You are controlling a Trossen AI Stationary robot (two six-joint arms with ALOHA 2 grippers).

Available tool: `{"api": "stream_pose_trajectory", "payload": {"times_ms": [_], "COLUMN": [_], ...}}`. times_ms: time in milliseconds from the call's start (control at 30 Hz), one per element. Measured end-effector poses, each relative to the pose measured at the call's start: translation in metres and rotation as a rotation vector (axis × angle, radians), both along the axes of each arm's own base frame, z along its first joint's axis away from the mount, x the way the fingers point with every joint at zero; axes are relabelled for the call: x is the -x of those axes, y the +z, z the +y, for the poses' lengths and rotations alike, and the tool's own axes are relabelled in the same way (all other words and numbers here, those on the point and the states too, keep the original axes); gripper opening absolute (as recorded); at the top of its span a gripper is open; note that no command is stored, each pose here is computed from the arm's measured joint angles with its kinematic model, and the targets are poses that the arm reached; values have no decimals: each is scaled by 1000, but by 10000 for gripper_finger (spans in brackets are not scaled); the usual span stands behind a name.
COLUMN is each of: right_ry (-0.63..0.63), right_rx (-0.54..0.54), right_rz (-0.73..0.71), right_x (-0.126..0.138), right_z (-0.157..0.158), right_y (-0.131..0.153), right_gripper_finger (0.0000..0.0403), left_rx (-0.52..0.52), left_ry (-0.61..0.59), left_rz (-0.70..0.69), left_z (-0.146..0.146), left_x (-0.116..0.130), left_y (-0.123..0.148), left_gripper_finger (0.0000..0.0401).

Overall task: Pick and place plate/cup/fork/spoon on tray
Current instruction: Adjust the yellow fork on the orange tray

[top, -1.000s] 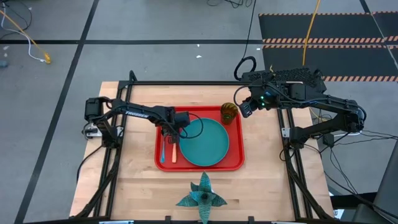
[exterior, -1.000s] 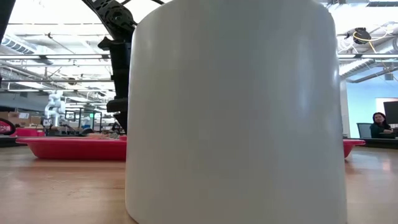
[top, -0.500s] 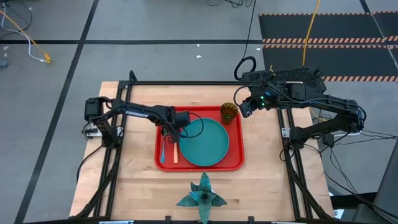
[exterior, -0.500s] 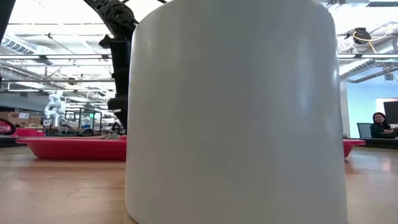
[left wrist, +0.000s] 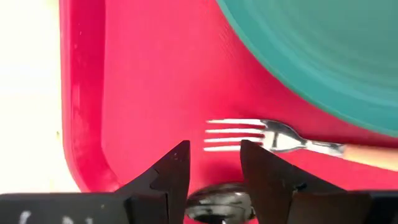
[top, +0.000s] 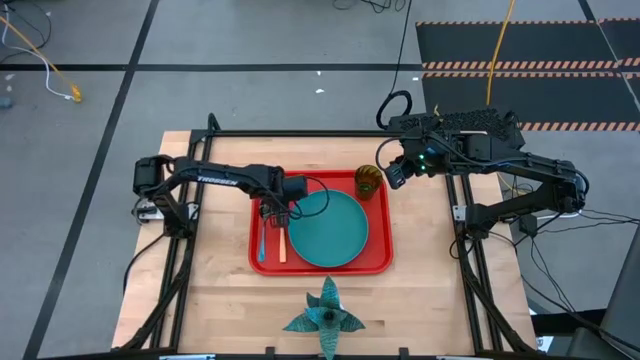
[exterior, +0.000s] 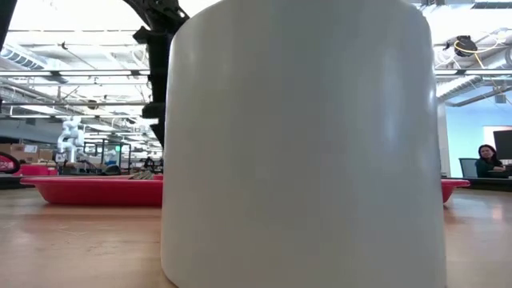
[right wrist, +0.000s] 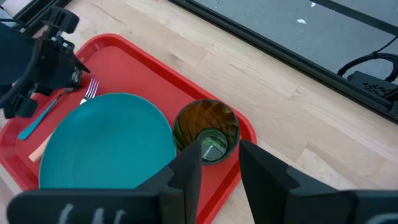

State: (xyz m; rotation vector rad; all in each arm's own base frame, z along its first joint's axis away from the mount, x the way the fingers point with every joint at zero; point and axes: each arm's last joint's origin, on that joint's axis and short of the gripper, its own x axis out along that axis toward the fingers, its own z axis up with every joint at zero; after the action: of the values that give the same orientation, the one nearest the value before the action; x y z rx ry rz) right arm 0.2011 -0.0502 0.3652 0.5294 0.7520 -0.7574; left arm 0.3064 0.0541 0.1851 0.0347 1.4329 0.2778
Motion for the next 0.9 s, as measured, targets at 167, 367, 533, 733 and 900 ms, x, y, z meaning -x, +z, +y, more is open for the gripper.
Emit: {"api": "stream_pose_trajectory", "payload": {"times_ms": [167, 367, 533, 733, 900], "right_ry": [2, 7, 18, 20, 19], "right_rx": [2, 5, 12, 13, 9], "right_rz": [1, 4, 10, 11, 9], "right_x": [0, 0, 0, 0, 0], "right_z": [0, 0, 0, 0, 0], "right_y": [0, 0, 0, 0, 0], "right_gripper_finger": [100, 100, 100, 100, 100], "left_rx": [33, 67, 117, 251, 277], "left_ry": [59, 108, 332, 692, 637], "left_rz": [-54, -124, -191, -302, -422], "left_z": [-15, -41, -49, -50, -45], "left_x": [-9, -19, -24, -32, -42], "left_y": [13, 24, 36, 54, 92], "left_gripper_finger": [145, 145, 145, 145, 145]}}
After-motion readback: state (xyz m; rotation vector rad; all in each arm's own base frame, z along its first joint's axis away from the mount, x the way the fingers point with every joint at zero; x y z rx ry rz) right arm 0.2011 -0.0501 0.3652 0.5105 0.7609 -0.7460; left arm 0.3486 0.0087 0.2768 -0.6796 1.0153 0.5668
